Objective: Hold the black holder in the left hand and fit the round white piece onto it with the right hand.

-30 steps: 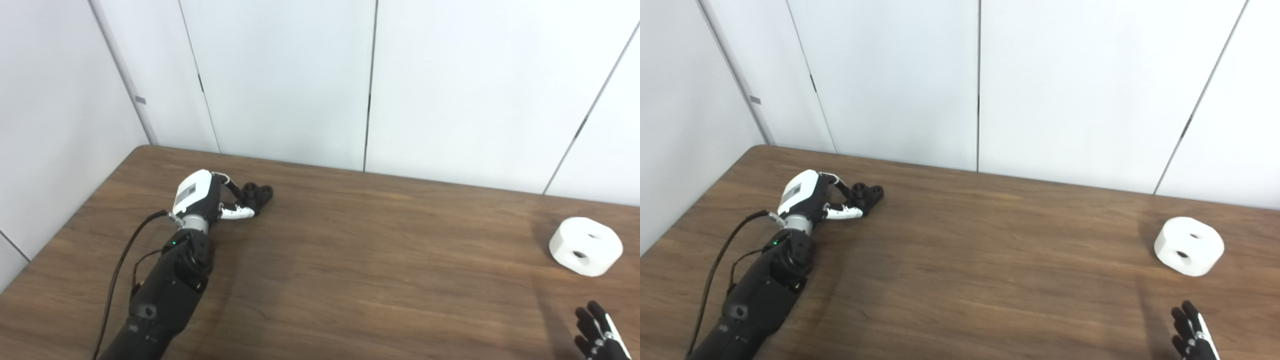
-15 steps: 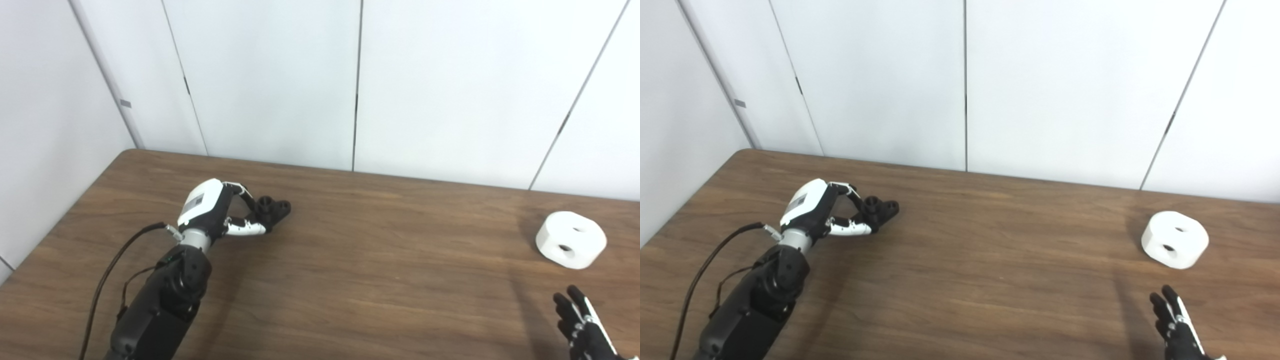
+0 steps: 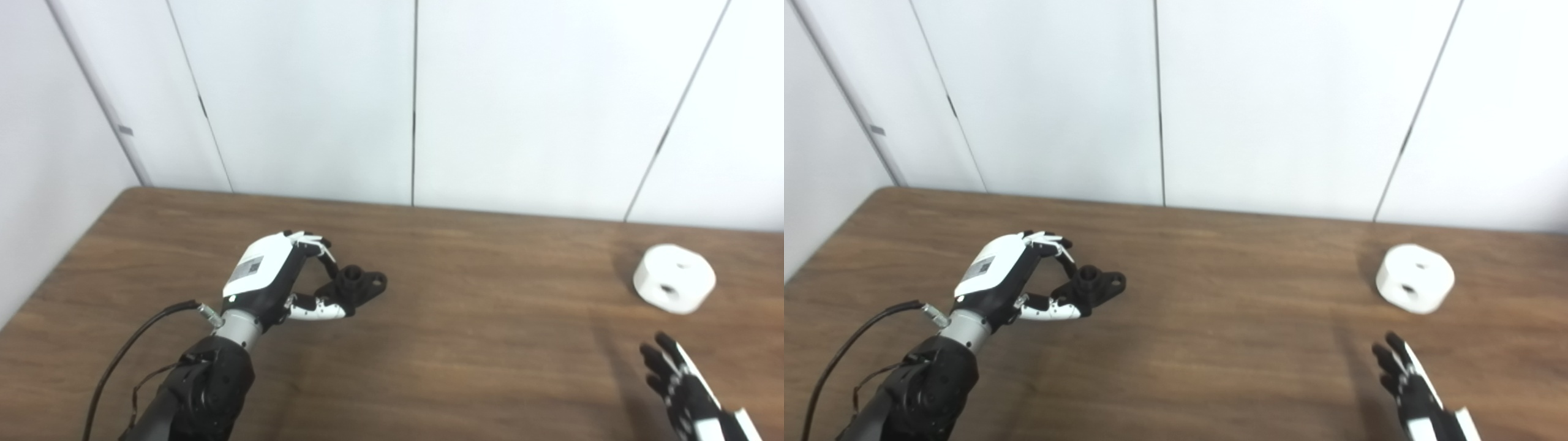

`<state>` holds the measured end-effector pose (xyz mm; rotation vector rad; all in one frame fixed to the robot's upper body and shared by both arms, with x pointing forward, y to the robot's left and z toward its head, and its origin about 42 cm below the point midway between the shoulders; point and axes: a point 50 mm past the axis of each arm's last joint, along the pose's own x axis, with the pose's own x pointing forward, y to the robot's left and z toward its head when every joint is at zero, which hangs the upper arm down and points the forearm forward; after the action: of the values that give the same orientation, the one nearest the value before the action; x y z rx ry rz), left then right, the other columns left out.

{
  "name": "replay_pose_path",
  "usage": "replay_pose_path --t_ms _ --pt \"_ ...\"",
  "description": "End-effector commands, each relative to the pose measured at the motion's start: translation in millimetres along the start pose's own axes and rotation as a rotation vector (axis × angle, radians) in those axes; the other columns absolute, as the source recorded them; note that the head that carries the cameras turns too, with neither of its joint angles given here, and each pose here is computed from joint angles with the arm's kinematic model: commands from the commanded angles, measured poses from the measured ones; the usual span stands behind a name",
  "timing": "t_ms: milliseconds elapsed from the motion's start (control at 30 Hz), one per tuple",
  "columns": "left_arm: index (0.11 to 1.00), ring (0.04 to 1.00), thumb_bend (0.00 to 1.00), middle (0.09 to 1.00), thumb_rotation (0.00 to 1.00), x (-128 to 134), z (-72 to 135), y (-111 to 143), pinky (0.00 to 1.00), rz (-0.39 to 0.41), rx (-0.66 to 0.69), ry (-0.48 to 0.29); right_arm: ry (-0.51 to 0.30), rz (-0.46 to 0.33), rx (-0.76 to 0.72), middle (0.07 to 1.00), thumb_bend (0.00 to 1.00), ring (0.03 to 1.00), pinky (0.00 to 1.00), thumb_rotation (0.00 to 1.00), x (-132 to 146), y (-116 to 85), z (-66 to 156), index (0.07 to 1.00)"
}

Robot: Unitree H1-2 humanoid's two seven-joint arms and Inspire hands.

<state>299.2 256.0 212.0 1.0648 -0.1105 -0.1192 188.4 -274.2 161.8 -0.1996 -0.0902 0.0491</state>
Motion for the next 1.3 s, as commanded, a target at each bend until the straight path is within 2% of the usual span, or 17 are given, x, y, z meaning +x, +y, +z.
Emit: replay_pose_path --t_ms 0,300,533,767,967,1267 --pt "0.489 0.922 0.51 0.831 0.06 -6 13 8 0.99 0.031 0.035 -0.077 -0.069 -0.020 -0.005 0.925 0.71 0.953 0.95 1.00 4 2 16 0.946" --pt "0.487 0.913 0.52 0.821 0.05 -37 40 -8 0.98 -0.017 0.035 -0.202 -0.081 -0.018 -0.015 0.928 0.72 0.964 0.97 1.00 11 17 31 0.947" --pt "0.487 0.898 0.52 0.810 0.05 -56 54 -32 0.95 -0.073 0.018 -0.280 -0.090 -0.021 -0.005 0.930 0.72 0.975 1.00 1.00 17 28 44 0.947" --pt "0.488 0.900 0.52 0.814 0.05 -73 67 -58 0.95 -0.151 0.008 -0.318 -0.100 -0.035 -0.004 0.934 0.66 0.978 1.00 1.00 21 34 60 0.947" --pt "0.489 0.900 0.52 0.812 0.05 -81 70 -77 0.96 -0.205 -0.014 -0.340 -0.108 -0.038 -0.002 0.940 0.63 0.986 1.00 1.00 23 35 68 0.952" --pt "0.489 0.910 0.52 0.822 0.05 -86 66 -93 0.97 -0.261 -0.028 -0.312 -0.097 -0.032 -0.003 0.943 0.67 0.989 1.00 1.00 26 33 75 0.962"
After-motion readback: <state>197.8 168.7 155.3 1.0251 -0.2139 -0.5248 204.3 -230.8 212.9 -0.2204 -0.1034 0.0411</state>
